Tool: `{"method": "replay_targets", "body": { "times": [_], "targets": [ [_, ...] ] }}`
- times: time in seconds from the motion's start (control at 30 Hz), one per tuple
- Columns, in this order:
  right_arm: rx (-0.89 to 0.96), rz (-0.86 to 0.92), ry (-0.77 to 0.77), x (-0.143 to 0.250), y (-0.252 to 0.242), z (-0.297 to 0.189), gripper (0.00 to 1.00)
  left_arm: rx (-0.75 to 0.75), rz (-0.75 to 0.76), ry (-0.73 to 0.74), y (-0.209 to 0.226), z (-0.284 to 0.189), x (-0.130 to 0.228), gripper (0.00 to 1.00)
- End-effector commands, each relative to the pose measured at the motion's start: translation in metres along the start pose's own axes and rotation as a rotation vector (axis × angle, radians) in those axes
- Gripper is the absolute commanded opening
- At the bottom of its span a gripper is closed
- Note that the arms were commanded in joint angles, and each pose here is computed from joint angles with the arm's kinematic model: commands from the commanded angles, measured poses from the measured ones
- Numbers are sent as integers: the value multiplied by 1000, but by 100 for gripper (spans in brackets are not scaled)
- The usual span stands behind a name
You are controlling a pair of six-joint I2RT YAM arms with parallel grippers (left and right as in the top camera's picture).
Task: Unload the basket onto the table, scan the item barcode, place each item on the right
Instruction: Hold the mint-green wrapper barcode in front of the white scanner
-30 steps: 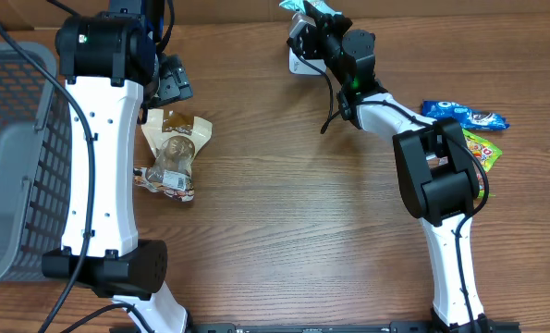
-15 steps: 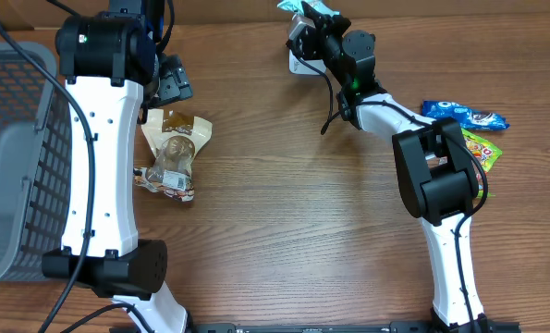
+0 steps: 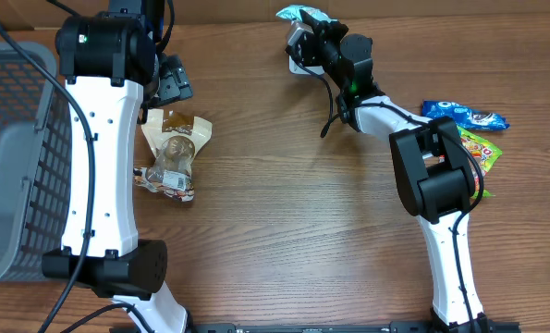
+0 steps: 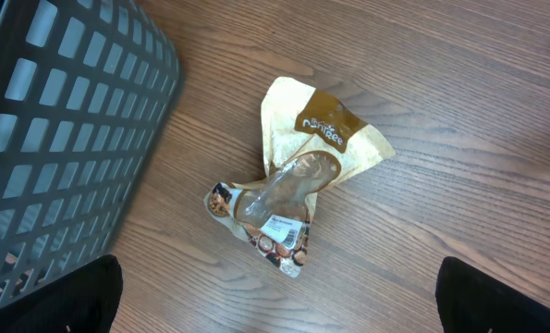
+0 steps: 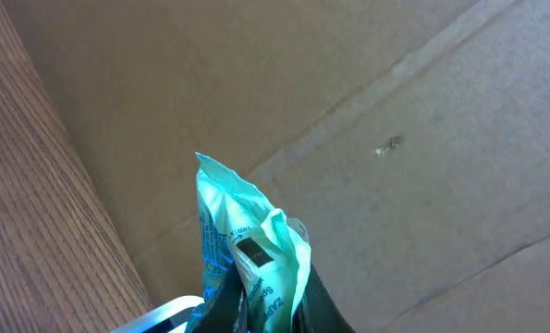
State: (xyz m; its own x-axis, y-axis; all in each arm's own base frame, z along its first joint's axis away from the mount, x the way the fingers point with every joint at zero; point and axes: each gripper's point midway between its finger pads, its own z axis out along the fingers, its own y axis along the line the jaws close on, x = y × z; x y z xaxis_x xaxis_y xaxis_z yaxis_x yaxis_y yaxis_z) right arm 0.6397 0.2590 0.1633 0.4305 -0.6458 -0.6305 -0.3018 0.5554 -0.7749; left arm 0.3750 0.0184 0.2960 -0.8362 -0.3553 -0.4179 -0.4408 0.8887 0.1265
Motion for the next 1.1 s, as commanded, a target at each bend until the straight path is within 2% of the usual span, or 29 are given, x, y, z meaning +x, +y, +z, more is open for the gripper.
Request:
{"method": "replay_targets", "body": {
  "times": [0.0, 0.33, 1.07],
  "targets": [
    [8, -6, -11, -4, -2, 2, 4, -13, -11, 1, -1, 3, 0, 100],
    [-7, -3, -10, -8, 5, 3, 4, -13, -11, 1, -1, 3, 0, 100],
    [-66, 17, 76, 13, 24, 0, 4, -13, -11, 1, -1, 3, 0, 100]
  ]
}}
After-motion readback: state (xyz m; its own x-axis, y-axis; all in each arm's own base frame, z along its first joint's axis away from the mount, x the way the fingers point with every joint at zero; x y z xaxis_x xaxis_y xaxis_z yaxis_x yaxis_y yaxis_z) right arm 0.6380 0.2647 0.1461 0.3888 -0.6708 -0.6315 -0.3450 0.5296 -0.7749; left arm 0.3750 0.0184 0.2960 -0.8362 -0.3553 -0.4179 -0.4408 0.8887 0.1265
